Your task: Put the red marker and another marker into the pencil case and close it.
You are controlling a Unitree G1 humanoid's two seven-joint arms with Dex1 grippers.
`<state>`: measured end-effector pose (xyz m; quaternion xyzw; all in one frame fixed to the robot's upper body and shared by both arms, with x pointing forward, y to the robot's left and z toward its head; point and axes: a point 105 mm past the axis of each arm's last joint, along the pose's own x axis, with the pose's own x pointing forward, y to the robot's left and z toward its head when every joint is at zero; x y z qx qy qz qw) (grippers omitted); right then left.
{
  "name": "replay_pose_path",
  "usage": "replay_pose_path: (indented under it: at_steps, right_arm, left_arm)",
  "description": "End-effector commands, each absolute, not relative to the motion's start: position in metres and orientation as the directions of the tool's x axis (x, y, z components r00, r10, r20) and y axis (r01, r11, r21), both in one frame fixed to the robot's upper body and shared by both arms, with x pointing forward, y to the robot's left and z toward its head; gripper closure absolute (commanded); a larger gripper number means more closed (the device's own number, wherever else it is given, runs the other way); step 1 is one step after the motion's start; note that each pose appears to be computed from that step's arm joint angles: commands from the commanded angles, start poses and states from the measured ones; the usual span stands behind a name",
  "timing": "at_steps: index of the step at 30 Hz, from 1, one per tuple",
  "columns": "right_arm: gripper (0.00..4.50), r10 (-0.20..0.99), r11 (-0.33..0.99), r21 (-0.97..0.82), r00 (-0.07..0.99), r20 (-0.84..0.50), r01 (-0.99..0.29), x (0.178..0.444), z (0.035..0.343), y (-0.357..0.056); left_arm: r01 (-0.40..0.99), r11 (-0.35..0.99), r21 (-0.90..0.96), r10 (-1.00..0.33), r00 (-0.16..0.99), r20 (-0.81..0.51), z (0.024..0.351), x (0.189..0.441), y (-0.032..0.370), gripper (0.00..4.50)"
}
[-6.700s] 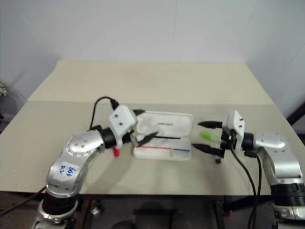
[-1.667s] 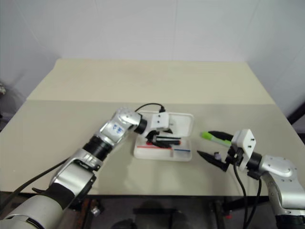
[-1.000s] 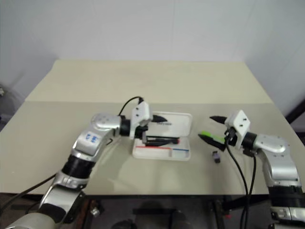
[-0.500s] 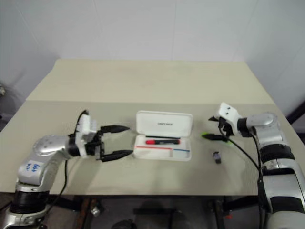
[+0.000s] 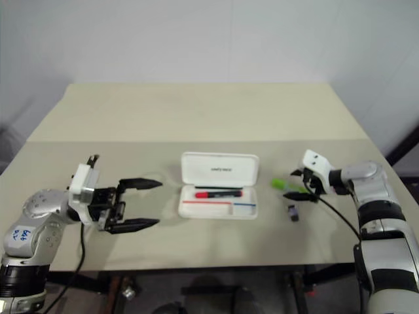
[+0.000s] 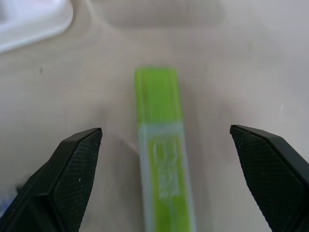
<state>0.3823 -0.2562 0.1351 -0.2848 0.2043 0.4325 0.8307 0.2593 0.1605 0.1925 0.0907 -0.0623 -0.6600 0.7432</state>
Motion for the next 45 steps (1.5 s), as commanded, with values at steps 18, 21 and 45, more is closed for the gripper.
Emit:
replay_pose_path:
  at_steps: [18, 21, 45]
  right_arm:
    - [1.55, 0.542, 0.553, -0.202, 0.534, -0.649, -0.808, 0.388, 0.099, -0.247]
    - [2.49, 0.532, 0.564, -0.210, 0.545, -0.648, -0.799, 0.391, 0.099, -0.245]
    - [3.41, 0.670, 0.373, -0.559, 0.632, -0.389, -0.740, 0.388, 0.216, -0.187]
  left_arm:
    - [0.949, 0.074, 0.306, -0.995, 0.090, -0.039, 0.210, 0.259, 0.190, 0.00]
    - [0.946, 0.079, 0.315, -0.995, 0.094, -0.033, 0.212, 0.259, 0.189, 0.00]
    - [0.945, 0.091, 0.314, -0.996, 0.094, 0.006, 0.207, 0.258, 0.195, 0.00]
